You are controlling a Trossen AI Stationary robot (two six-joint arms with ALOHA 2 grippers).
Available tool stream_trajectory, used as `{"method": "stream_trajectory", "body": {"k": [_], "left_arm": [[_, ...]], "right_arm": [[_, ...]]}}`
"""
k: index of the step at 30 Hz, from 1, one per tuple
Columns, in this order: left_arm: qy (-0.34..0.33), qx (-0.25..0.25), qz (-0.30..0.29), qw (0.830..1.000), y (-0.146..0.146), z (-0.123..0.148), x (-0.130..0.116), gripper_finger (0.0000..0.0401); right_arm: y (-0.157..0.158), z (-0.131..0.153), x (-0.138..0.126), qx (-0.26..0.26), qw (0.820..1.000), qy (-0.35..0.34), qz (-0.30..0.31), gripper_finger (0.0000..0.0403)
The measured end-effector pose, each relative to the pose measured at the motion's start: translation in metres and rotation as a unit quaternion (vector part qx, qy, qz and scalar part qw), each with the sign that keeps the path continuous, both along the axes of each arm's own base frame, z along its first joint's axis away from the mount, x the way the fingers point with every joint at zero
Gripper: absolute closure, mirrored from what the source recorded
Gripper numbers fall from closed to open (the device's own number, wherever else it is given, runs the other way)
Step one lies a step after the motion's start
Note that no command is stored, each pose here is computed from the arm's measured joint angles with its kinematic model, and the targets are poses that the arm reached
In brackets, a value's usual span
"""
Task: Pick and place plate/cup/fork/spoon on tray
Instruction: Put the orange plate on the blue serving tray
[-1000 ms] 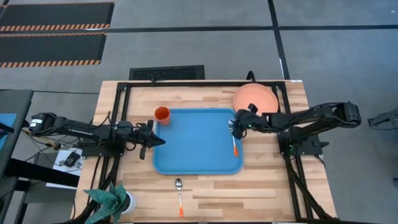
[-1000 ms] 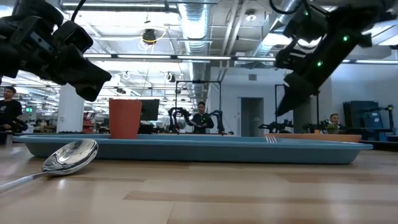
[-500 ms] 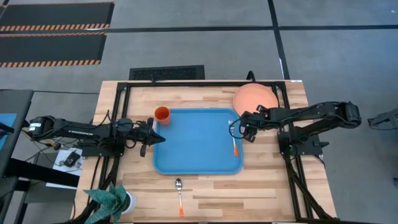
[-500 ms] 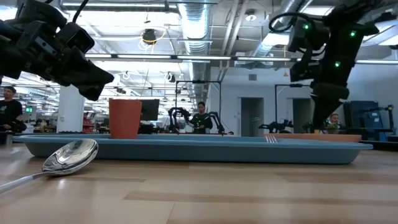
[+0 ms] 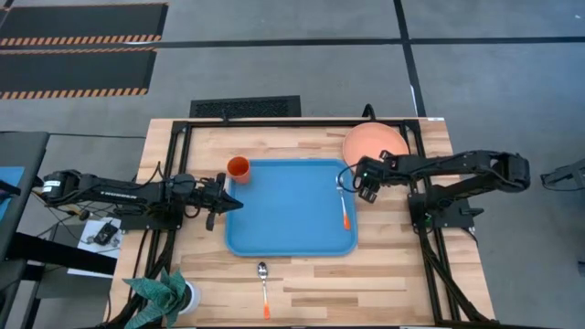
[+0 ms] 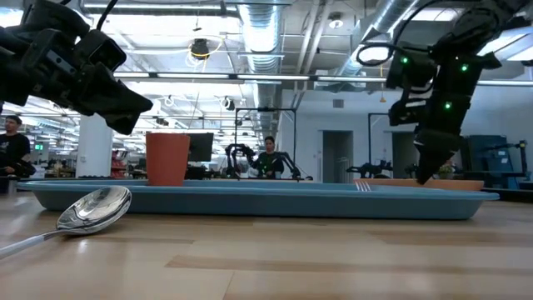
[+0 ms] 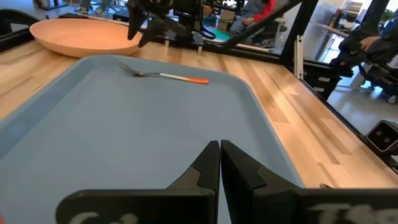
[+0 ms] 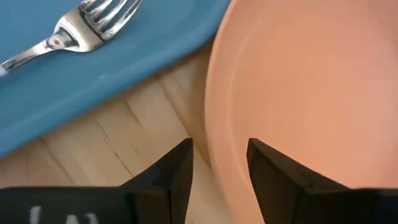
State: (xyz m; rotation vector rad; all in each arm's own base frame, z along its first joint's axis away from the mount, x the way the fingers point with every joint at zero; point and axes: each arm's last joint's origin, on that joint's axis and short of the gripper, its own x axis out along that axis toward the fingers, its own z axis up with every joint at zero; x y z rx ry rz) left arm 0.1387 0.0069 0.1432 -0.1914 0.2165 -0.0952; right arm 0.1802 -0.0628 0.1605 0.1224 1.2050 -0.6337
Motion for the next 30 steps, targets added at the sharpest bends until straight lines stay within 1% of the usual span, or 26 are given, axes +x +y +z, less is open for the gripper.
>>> {"method": "stream_trajectory", "body": {"k": [3, 7, 15, 20, 22, 26, 30], "left_arm": [[0.001, -0.002, 0.001, 1.000, 0.000, 0.000, 0.000, 0.0401], [0.001, -0.003, 0.001, 1.000, 0.000, 0.000, 0.000, 0.0401], [0.000, 0.000, 0.001, 1.000, 0.000, 0.000, 0.000, 0.0401], [-0.001, 0.002, 0.001, 1.000, 0.000, 0.000, 0.000, 0.0401], [-0.001, 0.002, 0.000, 1.000, 0.000, 0.000, 0.000, 0.0401], [-0.001, 0.004, 0.000, 1.000, 0.000, 0.000, 0.000, 0.0401], [-0.001, 0.006, 0.000, 1.000, 0.000, 0.000, 0.000, 0.0401]], "right_arm": [[-0.005, -0.004, -0.003, 0.015, 1.000, -0.006, -0.003, 0.0235], [-0.008, -0.006, -0.006, 0.017, 1.000, -0.004, -0.013, 0.0244], [-0.015, -0.009, -0.006, 0.034, 0.999, -0.008, -0.011, 0.0264], [-0.018, -0.022, -0.004, 0.053, 0.998, 0.026, -0.016, 0.0272], [-0.019, -0.027, -0.003, 0.047, 0.998, 0.042, -0.019, 0.0277], [-0.020, -0.029, -0.001, 0.040, 0.997, 0.055, -0.022, 0.0302], [-0.021, -0.023, 0.002, 0.035, 0.998, 0.052, -0.020, 0.0344]]}}
